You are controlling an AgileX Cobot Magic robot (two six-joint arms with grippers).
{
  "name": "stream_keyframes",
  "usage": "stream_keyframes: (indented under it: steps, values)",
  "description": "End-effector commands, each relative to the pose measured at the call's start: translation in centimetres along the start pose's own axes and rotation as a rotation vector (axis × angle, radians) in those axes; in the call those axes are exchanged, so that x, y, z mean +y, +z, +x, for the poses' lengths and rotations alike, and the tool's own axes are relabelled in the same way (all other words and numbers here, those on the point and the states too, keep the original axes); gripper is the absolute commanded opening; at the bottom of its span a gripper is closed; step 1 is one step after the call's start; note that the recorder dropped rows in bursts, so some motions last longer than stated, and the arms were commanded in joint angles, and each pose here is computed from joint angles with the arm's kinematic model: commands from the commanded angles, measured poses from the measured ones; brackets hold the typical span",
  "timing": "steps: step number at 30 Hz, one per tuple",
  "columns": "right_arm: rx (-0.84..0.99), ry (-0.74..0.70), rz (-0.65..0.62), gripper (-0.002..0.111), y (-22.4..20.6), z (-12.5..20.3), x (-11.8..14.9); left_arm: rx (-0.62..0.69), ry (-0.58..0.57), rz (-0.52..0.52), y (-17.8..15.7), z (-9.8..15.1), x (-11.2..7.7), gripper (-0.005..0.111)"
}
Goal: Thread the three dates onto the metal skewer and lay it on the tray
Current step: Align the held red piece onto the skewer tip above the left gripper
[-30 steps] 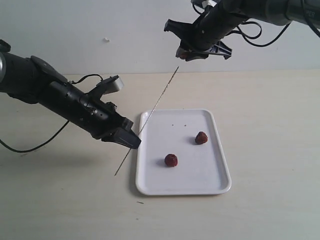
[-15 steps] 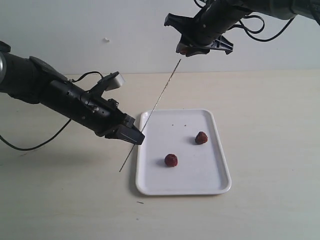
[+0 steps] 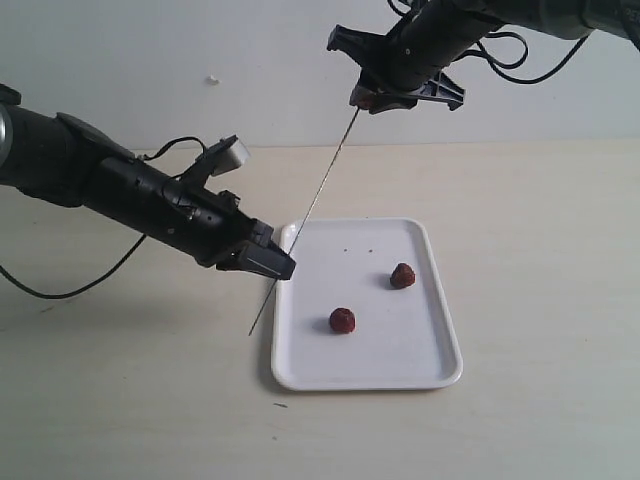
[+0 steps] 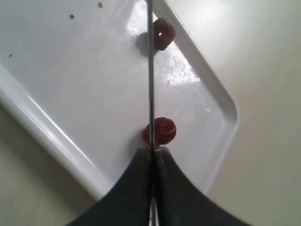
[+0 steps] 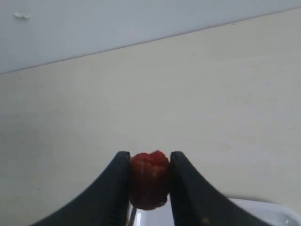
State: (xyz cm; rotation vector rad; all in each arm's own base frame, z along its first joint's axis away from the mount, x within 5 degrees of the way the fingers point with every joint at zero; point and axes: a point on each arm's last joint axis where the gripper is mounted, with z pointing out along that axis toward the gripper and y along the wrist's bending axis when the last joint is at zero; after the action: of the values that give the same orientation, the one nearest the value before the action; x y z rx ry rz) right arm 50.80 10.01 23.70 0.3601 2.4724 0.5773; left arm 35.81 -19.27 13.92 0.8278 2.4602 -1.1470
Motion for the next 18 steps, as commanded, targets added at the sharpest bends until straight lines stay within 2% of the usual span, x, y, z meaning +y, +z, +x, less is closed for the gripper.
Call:
stream_keyframes:
  steps: [1, 18]
  values:
    - [-0.010, -0.008, -0.006, 0.028, -0.54, -0.30, 0.14, -0.021, 0.022, 0.029, 0.06, -0.38, -0.60, 0.000]
    - [-0.020, -0.008, -0.009, 0.028, -0.54, -0.39, 0.16, 0.009, -0.024, 0.048, 0.46, 0.07, -0.36, 0.000]
